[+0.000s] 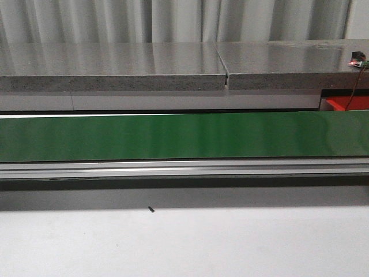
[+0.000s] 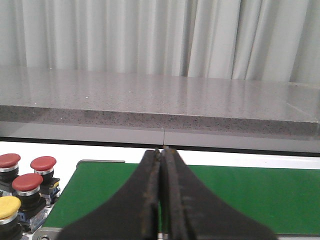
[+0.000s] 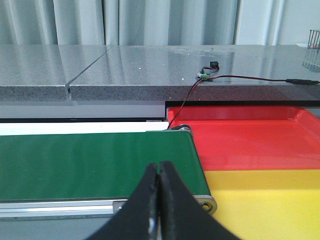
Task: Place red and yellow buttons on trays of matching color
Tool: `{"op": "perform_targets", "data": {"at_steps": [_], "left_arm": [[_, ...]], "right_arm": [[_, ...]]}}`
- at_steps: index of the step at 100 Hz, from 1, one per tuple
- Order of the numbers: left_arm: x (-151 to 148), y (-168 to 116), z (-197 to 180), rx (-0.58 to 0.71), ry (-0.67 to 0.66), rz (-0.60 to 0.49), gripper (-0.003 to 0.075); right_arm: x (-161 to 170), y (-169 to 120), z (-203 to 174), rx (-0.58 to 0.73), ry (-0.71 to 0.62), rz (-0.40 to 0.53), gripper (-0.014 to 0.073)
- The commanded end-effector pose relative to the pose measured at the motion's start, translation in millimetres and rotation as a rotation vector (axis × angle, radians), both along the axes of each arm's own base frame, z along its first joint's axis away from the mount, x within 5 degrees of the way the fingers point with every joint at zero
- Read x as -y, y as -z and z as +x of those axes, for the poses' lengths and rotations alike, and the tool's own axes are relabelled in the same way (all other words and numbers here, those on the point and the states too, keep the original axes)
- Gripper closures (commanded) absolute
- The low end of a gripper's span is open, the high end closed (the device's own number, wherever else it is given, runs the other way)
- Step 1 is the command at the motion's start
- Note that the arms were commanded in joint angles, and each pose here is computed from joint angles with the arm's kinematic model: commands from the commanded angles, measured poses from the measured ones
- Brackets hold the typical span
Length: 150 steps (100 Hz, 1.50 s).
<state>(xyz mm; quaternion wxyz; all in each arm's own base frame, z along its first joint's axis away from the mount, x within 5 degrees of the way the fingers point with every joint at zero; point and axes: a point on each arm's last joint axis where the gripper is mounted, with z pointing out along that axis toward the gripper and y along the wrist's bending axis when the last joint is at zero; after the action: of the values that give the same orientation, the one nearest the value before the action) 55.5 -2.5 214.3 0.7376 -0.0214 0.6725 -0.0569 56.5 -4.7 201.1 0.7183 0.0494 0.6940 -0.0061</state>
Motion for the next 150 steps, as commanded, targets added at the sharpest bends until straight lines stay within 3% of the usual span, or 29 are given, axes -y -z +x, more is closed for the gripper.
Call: {"op": "perform_targets", "data": {"at_steps": [1,70,113,150], "left_arm": [[-0.5,1.3,-2.2,0.085,-0.002,-0.016,0.0741],[-0.3,-3.2,-3.0,0.075,0.0,-0.015,0.0741],[-0.8,-85.0,0.5,-0.116,-0.011,0.091,0.0741],[1.1,-125.1,53.9,-0.353,-0.008,0.111,0.073]], "right_arm": [[-0.7,-13.0,-2.9,0.106,-0.003,-0.015,0.0662],[-0.7,-13.0,-2.9,0.106,-0.003,-0.015,0.0662],[-0.7,-13.0,-2.9,0.106,-0.003,-0.015,0.0662],[-0.7,-13.0,-2.9,0.106,-0.003,-0.015,0.0662]]}}
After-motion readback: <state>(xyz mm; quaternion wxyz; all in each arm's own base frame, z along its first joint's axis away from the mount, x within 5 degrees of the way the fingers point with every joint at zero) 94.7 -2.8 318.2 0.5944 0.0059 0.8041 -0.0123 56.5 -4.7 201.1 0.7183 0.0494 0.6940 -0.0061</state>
